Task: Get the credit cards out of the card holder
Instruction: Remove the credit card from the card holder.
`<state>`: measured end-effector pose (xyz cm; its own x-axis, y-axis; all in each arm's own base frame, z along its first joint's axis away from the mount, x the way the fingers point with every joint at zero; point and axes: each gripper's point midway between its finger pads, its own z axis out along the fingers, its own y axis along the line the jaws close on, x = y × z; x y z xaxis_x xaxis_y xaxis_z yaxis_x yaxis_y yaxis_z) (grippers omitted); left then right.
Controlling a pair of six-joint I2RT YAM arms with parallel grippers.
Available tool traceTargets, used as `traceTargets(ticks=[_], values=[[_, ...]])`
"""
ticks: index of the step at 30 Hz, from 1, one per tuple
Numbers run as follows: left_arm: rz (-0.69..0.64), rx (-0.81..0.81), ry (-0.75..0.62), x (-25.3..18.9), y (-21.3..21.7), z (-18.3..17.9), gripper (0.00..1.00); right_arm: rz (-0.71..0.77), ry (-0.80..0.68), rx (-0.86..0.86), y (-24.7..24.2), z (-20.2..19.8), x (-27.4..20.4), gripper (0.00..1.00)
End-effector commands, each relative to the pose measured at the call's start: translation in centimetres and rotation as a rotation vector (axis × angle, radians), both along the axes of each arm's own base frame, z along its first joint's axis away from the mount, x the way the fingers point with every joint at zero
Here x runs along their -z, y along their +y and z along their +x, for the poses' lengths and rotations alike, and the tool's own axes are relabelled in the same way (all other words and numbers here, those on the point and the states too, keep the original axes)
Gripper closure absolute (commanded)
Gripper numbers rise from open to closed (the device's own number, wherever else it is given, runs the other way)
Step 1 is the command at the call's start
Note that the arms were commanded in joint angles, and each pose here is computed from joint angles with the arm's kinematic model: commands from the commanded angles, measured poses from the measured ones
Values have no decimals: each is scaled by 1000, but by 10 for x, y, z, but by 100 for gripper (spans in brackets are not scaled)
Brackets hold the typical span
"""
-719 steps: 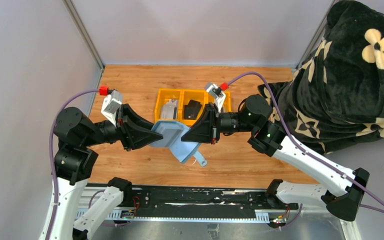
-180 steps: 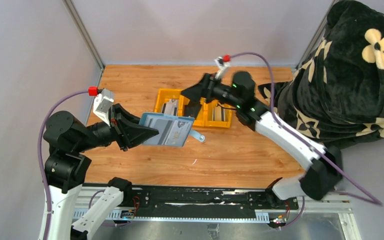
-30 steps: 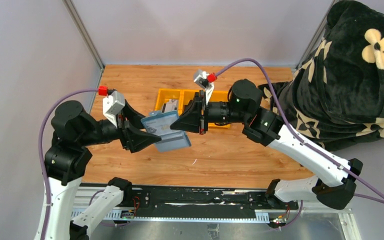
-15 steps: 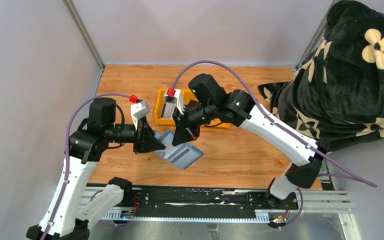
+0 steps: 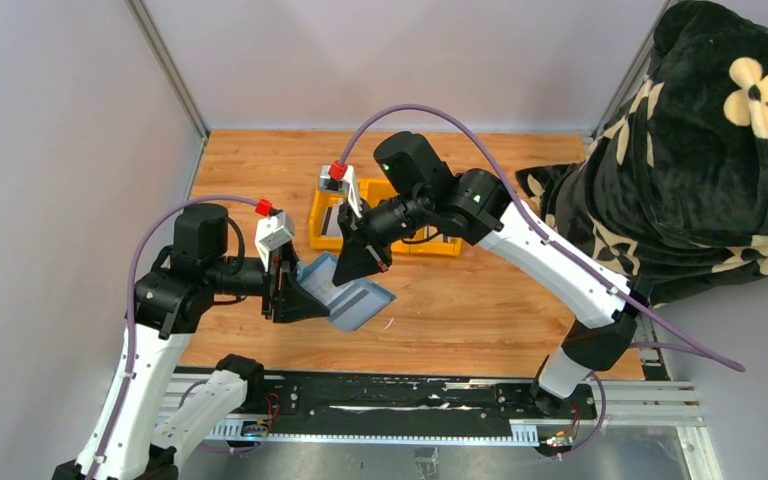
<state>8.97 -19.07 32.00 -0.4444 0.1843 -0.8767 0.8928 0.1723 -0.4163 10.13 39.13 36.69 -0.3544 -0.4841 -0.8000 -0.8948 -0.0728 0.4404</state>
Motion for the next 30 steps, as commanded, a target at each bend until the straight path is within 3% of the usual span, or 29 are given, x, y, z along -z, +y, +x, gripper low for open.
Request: traceTargets(ticks=[1,3,6,8,9,12,19,22,24,27,30], values=[[-34,62,44,-1,-2,-16,62,67,20,-59,8,-8,-21,100],[-35,60,38,-4,-2,-15,77,61,14,-63,8,-8,-19,100],[-34,50,28,-8,-2,-14,83,39,7,-62,5,-8,-12,100],[-32,46,27,-10,-2,-12,74,29,8,-68,4,-9,-8,100],[-26,36,27,-9,-2,-10,62,24,8,-67,5,-8,-6,100],[-16,16,25,-10,-2,-5,60,10,10,-72,4,-9,-2,100],[-23,-54,7,-24,-2,8,97,31,21,-91,2,-15,-2,97],[-76,-84,-9,-37,-6,13,100,106,25,-114,2,-22,-14,79],[-141,-99,-8,-50,-9,14,100,163,22,-102,-1,-24,-20,57],[-236,-108,4,-69,-13,13,100,251,31,-66,-6,-21,-16,35],[-276,-116,14,-80,-14,14,100,352,50,-10,-16,-16,-17,24]])
